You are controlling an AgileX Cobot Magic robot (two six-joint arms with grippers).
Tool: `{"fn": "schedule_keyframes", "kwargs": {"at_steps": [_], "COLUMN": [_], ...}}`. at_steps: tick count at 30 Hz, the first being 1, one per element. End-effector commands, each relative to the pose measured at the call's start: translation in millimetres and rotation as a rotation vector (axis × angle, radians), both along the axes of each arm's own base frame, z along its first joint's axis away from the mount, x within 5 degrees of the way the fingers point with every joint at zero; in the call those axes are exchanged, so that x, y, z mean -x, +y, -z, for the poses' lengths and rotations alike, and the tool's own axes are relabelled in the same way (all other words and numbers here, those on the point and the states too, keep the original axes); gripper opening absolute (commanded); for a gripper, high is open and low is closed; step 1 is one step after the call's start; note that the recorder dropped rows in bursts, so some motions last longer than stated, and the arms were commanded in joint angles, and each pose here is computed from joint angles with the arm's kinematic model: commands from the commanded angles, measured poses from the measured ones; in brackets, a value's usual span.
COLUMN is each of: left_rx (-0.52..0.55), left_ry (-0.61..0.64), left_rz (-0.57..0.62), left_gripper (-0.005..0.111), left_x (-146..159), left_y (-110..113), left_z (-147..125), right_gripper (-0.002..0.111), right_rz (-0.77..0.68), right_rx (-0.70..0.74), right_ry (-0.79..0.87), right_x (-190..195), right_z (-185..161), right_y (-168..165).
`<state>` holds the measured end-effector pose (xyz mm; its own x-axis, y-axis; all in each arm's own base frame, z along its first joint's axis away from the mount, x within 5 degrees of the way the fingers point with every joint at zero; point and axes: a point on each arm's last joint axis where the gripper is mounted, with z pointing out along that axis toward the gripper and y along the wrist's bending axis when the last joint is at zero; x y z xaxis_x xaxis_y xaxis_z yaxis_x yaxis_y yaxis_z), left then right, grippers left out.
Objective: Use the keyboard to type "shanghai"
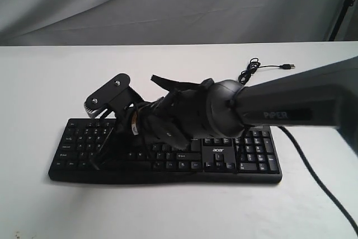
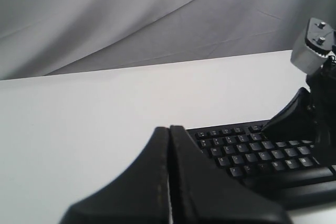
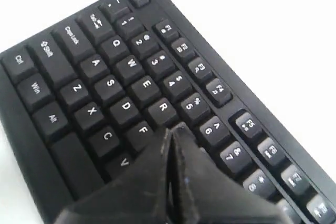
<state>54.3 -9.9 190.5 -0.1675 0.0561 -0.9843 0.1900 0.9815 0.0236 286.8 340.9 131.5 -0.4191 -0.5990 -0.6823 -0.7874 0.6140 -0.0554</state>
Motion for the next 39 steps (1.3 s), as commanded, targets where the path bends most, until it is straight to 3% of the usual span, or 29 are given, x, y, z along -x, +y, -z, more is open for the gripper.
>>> {"fn": "schedule_keyframes", "kwargs": {"at_steps": [1,21,29,39], "left_rx": [0.003,0.003,0.003,0.003], "left_ry": [-0.003,-0.003,-0.003,-0.003], "left_rz": [0.004,0.004,0.004,0.004], "left_gripper": [0.000,0.000,0.000,0.000], "left_x": [0,0,0,0], "left_y": [0,0,0,0], "left_z": [1,1,1,1], "right_gripper": [0.000,0.000,0.000,0.000], "right_rz": [-0.021,-0.014,-0.023,0.009], "right_rx": [0.020,0.096,0.061,0.086], "right_ry": [-0.001,0.056,0.006,0.037], "right_x": [-5,-6,-1,-3], "right_z": [8,34,-8,4], "right_y": [15,10,3,-12]}}
